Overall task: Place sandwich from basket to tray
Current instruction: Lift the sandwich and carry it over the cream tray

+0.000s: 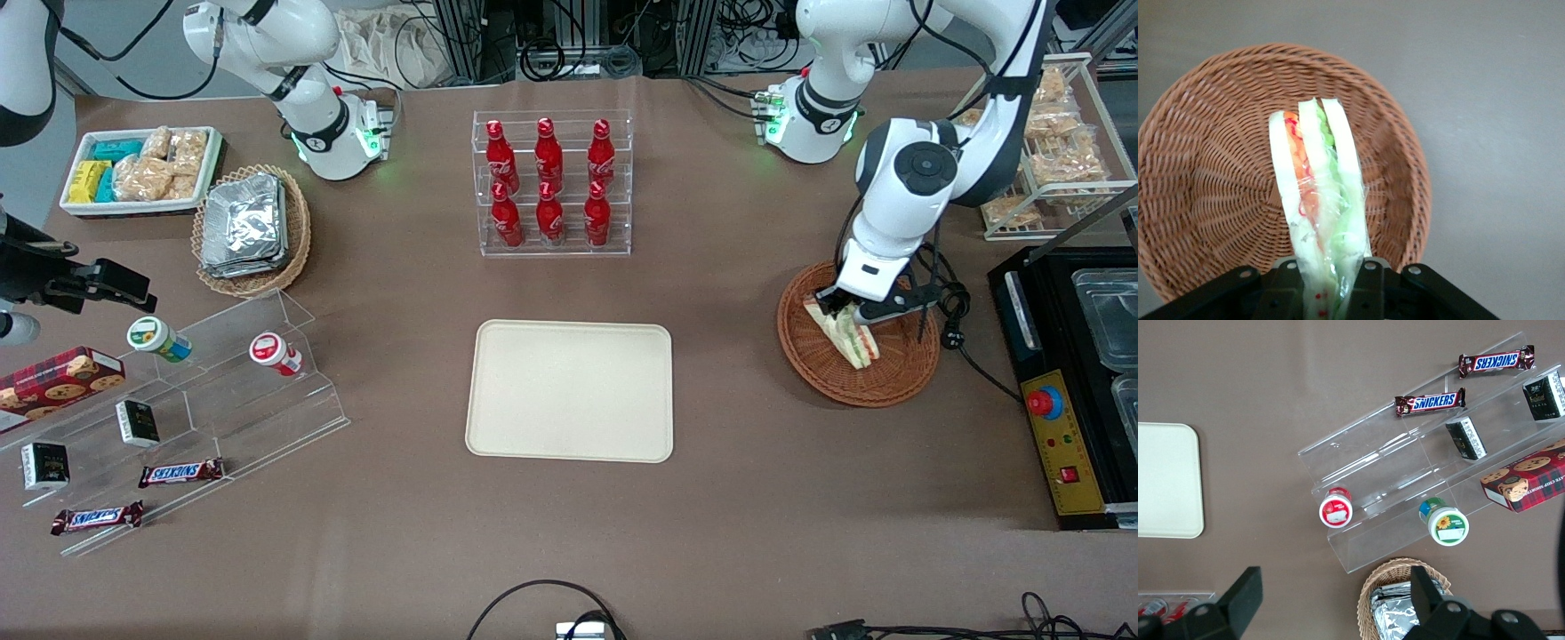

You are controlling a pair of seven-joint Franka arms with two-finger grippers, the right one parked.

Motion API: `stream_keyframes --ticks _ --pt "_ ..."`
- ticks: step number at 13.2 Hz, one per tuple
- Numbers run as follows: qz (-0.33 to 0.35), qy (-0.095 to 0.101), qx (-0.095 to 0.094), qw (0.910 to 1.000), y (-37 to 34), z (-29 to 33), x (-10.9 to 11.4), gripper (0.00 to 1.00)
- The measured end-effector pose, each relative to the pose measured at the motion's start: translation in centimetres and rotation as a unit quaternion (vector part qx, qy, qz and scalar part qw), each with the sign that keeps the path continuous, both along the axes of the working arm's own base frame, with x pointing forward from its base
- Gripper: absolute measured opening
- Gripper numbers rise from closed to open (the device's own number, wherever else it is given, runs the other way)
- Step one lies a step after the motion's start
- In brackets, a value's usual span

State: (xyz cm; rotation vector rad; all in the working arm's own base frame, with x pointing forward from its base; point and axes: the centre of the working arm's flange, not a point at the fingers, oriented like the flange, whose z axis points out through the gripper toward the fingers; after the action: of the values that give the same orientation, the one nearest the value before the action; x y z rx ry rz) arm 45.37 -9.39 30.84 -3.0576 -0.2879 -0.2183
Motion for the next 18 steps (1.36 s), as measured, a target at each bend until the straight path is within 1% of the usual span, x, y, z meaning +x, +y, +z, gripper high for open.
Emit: stream_keyframes --ticks 2,3,4,6,8,9,11,12,15,18 --pt "-0.049 -0.001 0.004 0.9988 -2.3 0.2 -0.4 0.19" --pt "-0.072 -0.005 0.006 0.9974 -3.8 0.5 -0.5 0.17" --pt "-0.094 -0.010 0.006 0.9955 -5.3 0.9 -0.5 0.16" --pt "-0.131 -0.019 0.004 0.9912 -8.2 1.7 -0.4 0.16" --pt "-0.159 -0.026 -0.004 0.9870 -11.3 2.1 0.1 0.16" --pt "-0.172 -0.028 -0.012 0.9846 -13.2 2.3 0.7 0.16" --pt "-0.184 -0.033 -0.034 0.9818 -17.5 2.5 2.2 0.16" --pt "-0.186 -0.032 -0.044 0.9810 -19.8 2.3 2.9 0.16" --pt "-0.184 -0.019 -0.070 0.9803 -25.4 0.4 4.6 0.16" --pt "-0.181 -0.009 -0.087 0.9795 -27.8 -2.2 6.9 0.16"
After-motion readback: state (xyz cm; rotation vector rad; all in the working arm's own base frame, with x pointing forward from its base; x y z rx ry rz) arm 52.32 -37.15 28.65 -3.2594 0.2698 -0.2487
